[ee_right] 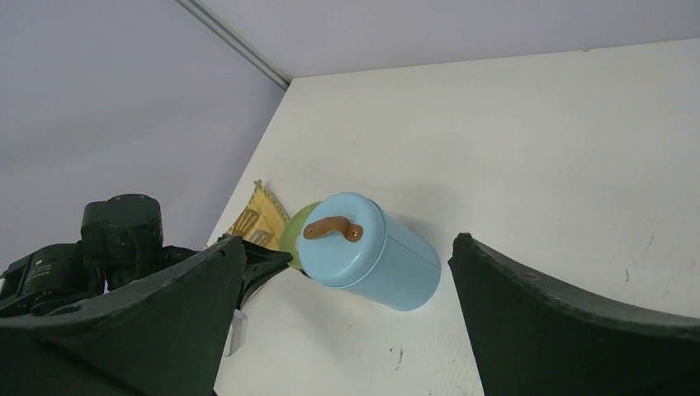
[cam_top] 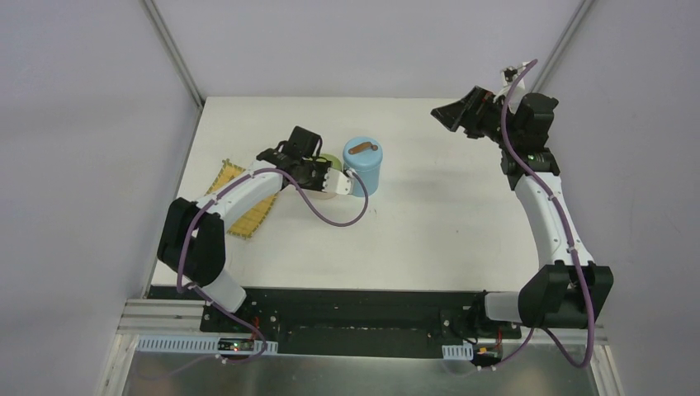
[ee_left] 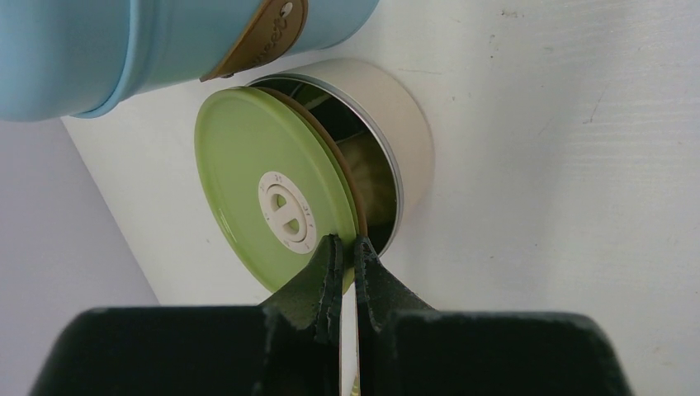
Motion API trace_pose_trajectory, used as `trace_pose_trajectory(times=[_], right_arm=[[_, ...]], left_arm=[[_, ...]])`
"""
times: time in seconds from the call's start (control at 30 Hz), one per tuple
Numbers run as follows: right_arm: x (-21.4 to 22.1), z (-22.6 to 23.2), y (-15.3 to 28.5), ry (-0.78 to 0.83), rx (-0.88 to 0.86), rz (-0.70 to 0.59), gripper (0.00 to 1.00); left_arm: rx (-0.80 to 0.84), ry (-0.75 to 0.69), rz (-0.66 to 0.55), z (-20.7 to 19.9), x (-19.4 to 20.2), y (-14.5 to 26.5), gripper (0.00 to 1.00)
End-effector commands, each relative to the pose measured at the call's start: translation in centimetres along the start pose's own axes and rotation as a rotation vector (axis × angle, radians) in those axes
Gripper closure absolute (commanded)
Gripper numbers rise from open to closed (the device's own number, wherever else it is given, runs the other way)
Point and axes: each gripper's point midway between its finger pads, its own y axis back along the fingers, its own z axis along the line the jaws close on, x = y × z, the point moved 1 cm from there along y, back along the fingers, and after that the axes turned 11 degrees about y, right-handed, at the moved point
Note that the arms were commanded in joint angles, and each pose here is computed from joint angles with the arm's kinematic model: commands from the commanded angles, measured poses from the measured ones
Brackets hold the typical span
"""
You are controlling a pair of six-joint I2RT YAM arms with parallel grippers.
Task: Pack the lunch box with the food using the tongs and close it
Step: Close the box lid on the packing box.
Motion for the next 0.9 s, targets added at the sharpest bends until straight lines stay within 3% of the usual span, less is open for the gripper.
trace_pose_trajectory(times=[0.0, 0.6, 0.87], right_arm=[[-1.1, 0.7, 0.8, 0.047, -0.006, -0.032, 0.01], [-1.0, 0.4, 0.5, 0.048, -0.004, -0.024, 0.01], [-0.9, 0.3, 0.6, 0.053, 0.0, -0.023, 0.01]], left_arm=[[0.006, -0.041, -0.008, 0.3, -0.7, -0.3, 1.0], [0.142, -0.018, 0.056, -4.5, 1.0, -2.9, 1.0], [0.201, 0.003, 0.056, -7.6, 0.9, -1.9, 1.0]])
